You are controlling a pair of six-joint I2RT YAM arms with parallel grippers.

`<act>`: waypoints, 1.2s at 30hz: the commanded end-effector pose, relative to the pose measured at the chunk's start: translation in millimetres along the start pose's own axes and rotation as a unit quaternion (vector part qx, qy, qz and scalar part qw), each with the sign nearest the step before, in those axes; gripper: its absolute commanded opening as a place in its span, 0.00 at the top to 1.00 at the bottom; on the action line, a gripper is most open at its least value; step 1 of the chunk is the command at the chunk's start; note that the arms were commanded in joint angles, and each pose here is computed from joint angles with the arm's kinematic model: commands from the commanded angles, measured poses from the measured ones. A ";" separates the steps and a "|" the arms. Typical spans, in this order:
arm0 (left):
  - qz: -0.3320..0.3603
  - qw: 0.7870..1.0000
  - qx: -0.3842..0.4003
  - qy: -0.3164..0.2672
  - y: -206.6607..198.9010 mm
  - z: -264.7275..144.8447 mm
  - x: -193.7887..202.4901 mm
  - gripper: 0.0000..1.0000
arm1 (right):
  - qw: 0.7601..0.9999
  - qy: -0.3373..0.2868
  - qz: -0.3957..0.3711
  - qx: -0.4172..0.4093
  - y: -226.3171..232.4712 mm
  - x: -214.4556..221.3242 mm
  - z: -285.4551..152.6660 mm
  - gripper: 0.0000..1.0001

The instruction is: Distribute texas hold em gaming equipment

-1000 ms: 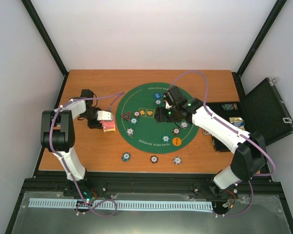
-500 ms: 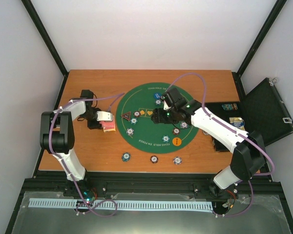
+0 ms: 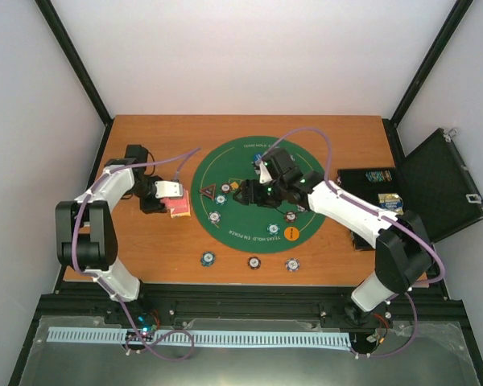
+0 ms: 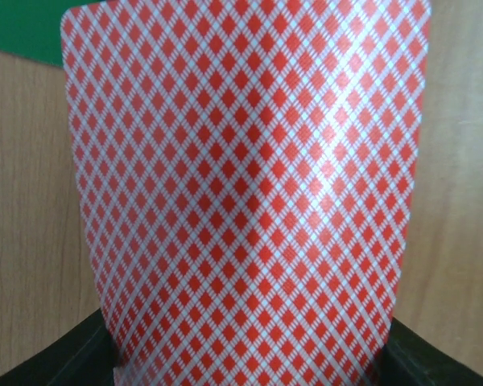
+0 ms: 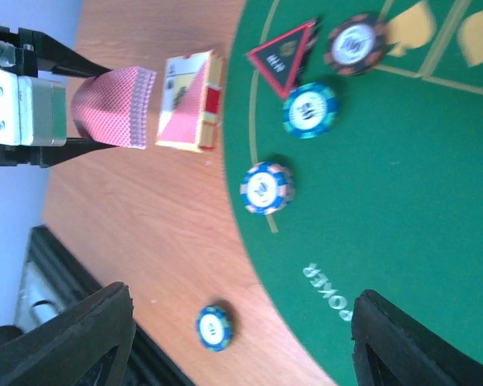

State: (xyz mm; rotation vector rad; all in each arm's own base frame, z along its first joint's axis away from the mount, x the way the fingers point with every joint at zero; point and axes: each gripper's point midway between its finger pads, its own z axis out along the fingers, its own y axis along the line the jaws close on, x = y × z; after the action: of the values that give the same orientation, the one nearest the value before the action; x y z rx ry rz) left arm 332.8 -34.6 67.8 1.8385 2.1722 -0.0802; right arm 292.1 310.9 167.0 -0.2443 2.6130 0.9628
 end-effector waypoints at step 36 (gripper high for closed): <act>0.035 0.993 -0.036 -0.109 -63.1 -121.8 -88.0 0.99 | 0.941 0.060 0.031 -0.331 178.7 17.0 60.8 0.69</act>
State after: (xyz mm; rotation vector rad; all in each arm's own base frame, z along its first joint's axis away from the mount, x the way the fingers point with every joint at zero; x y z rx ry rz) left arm 262.0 -93.8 175.2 1.7995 2.0018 -0.1707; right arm 245.2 471.7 208.7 -0.3578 2.3698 1.8397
